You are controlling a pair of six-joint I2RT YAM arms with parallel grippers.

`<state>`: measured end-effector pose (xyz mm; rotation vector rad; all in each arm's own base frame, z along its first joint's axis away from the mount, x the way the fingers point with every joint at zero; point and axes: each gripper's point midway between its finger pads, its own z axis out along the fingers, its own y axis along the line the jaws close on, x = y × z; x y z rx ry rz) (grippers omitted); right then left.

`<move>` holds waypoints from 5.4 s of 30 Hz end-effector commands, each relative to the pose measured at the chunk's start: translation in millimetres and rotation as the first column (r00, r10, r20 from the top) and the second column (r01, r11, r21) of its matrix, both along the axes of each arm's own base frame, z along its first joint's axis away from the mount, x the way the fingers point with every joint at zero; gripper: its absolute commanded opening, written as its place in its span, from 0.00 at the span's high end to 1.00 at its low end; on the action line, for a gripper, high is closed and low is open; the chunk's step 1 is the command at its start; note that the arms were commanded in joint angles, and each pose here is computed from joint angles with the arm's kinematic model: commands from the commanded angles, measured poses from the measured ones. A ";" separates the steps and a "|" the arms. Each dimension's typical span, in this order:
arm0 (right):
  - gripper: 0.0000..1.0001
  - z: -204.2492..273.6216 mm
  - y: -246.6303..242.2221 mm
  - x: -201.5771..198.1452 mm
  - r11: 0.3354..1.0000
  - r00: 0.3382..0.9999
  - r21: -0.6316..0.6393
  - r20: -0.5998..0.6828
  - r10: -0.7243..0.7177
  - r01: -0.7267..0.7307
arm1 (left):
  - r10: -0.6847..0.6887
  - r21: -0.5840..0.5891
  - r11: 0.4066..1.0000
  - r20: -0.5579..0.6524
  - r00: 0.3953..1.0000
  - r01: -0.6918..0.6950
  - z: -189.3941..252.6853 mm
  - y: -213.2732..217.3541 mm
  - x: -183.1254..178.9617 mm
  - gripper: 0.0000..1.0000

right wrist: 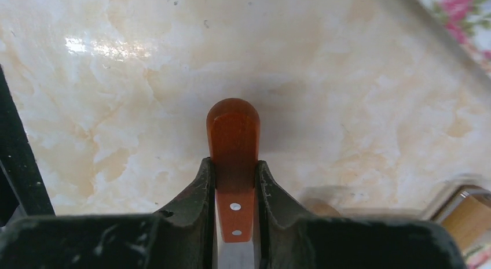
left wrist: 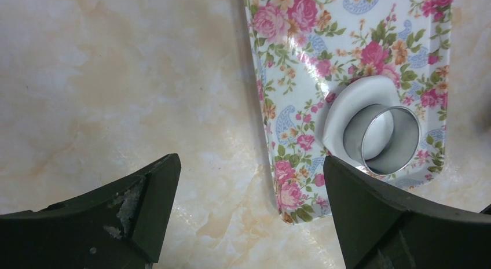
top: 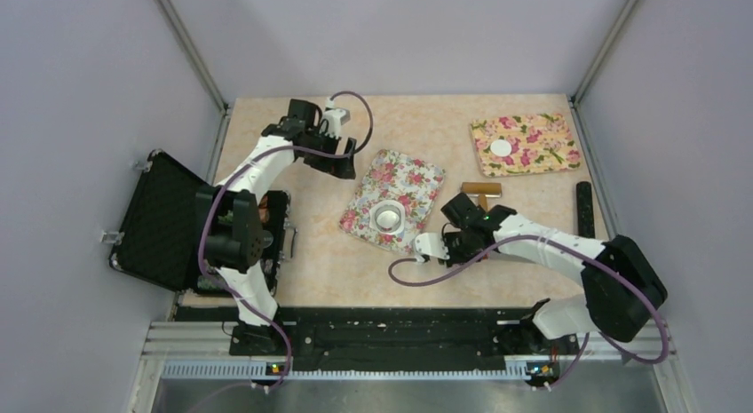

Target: Roll out the dumpling wrappers from the dough

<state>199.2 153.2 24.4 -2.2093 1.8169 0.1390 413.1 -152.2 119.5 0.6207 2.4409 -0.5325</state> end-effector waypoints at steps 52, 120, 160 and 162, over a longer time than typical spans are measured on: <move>0.91 295.6 0.2 183.3 -0.439 0.287 0.612 -0.742 -0.606 0.658 | -0.567 -0.269 0.760 0.170 0.806 0.591 80.9 -239.3 -127.1 1.00; 1.00 263.6 51.7 81.5 0.213 0.837 0.815 -0.546 -0.023 0.538 | -0.741 -0.482 0.529 0.138 0.657 0.699 85.4 -231.9 -180.7 1.00; 1.00 203.2 137.3 68.5 0.586 0.958 0.792 0.007 -0.286 0.169 | 0.098 0.179 0.978 0.073 0.993 -0.109 -42.4 -47.0 56.3 0.20; 1.00 200.1 142.9 67.3 0.602 0.960 0.783 0.023 -0.278 0.155 | 0.088 0.178 0.979 0.060 0.994 -0.097 -46.6 -48.5 55.1 0.20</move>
